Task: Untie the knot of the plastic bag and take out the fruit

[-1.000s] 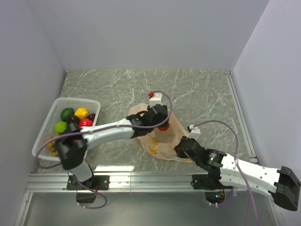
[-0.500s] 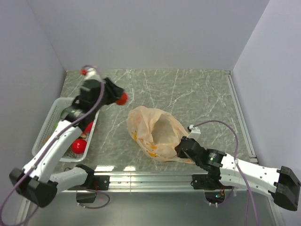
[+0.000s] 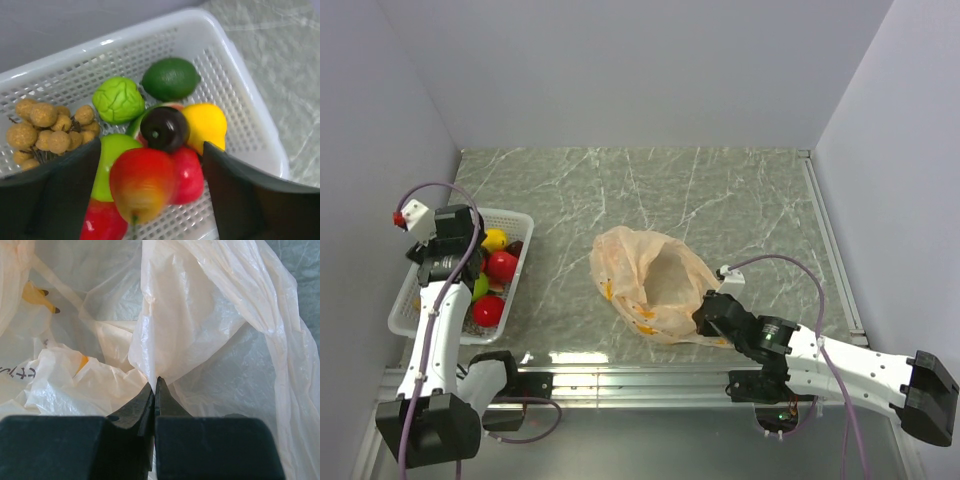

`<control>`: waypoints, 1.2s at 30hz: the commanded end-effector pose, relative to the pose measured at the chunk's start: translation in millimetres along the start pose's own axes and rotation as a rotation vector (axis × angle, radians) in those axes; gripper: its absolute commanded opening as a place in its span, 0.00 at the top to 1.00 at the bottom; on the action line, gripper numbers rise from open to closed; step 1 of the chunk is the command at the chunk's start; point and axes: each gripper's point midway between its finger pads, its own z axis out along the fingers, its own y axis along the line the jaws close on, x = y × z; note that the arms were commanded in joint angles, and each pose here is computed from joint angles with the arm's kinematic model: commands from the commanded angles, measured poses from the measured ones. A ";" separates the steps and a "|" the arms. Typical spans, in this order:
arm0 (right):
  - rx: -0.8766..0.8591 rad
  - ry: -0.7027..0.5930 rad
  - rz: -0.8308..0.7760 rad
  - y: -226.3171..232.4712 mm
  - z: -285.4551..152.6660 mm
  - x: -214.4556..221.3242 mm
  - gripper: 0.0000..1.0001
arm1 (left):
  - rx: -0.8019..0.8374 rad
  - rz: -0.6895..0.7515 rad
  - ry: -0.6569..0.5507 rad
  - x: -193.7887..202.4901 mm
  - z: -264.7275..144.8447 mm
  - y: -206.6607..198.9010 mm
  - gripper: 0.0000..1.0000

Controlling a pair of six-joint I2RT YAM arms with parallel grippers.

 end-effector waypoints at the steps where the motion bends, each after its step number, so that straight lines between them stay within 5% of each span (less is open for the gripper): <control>1: -0.019 -0.055 -0.008 15.1 -5.3 -22.9 1.00 | -0.082 -0.040 -0.111 -26.9 -4.0 14.6 0.08; 5: -0.016 -0.075 -0.033 17.5 -9.3 -32.4 0.96 | -0.032 -0.039 -0.107 -30.2 -10.7 8.1 0.01; 11: -0.012 -0.111 -0.042 18.1 -15.3 -43.9 0.95 | 0.316 -0.032 0.007 -13.4 -59.3 -54.1 0.02; 17: 0.011 -0.115 -0.069 19.3 -18.1 -51.0 0.95 | 0.832 0.221 0.336 87.7 -173.9 -153.4 0.01; 21: 0.014 -0.112 -0.071 17.2 -19.1 -50.2 0.95 | 0.985 0.365 0.376 125.6 -239.4 -186.3 0.01; 28: 0.024 -0.118 -0.076 15.2 -23.5 -53.9 0.95 | 0.856 0.672 0.278 197.0 -260.2 -210.0 0.01; 32: 0.019 -0.123 -0.068 14.5 -25.2 -54.0 0.95 | 0.642 0.789 0.198 237.7 -226.9 -204.1 0.01; 36: 0.014 -0.126 -0.054 13.0 -28.1 -54.3 0.95 | 0.396 0.830 0.041 231.5 -184.8 -185.6 0.10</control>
